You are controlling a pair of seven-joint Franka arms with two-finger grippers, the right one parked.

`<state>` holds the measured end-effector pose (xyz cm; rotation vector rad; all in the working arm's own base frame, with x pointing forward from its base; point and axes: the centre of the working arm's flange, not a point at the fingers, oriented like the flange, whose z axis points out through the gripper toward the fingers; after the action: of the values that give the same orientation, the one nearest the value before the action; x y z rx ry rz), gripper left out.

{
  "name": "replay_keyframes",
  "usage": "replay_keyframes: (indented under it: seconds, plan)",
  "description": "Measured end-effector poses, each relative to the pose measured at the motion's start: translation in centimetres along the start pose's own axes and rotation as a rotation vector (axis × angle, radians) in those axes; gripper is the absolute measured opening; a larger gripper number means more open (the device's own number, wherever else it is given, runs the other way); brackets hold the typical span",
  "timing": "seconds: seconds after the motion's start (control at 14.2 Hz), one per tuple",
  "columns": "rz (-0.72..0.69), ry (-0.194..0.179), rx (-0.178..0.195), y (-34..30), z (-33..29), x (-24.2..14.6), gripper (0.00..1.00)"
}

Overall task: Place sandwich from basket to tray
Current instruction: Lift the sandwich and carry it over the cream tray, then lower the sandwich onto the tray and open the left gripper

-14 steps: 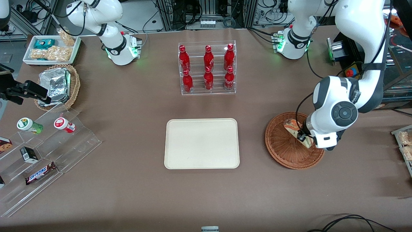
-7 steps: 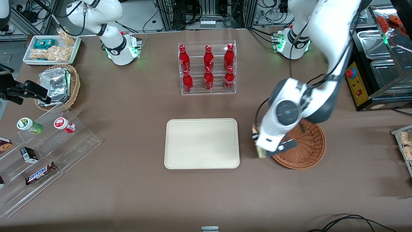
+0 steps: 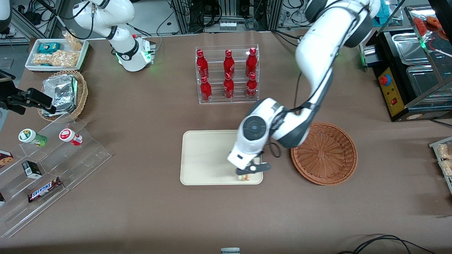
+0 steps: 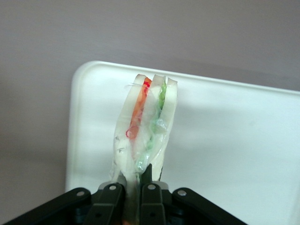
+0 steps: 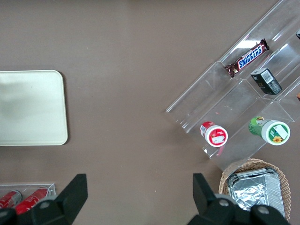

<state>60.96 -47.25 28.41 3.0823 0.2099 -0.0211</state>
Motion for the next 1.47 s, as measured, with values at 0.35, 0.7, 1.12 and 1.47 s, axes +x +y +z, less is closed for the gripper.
replay_keyframes:
  seconds: [0.35, 0.7, 1.12, 1.47]
  plan:
    - [0.043, 0.016, -0.022, 4.8, 2.6, -3.7, 0.13]
    - [-0.006, 0.005, -0.015, 5.8, 4.0, -5.1, 0.13]
    - [-0.089, 0.013, -0.029, 6.0, 4.3, -5.0, 0.37]
    - [-0.126, 0.035, -0.03, 5.9, -1.3, -4.7, 0.86]
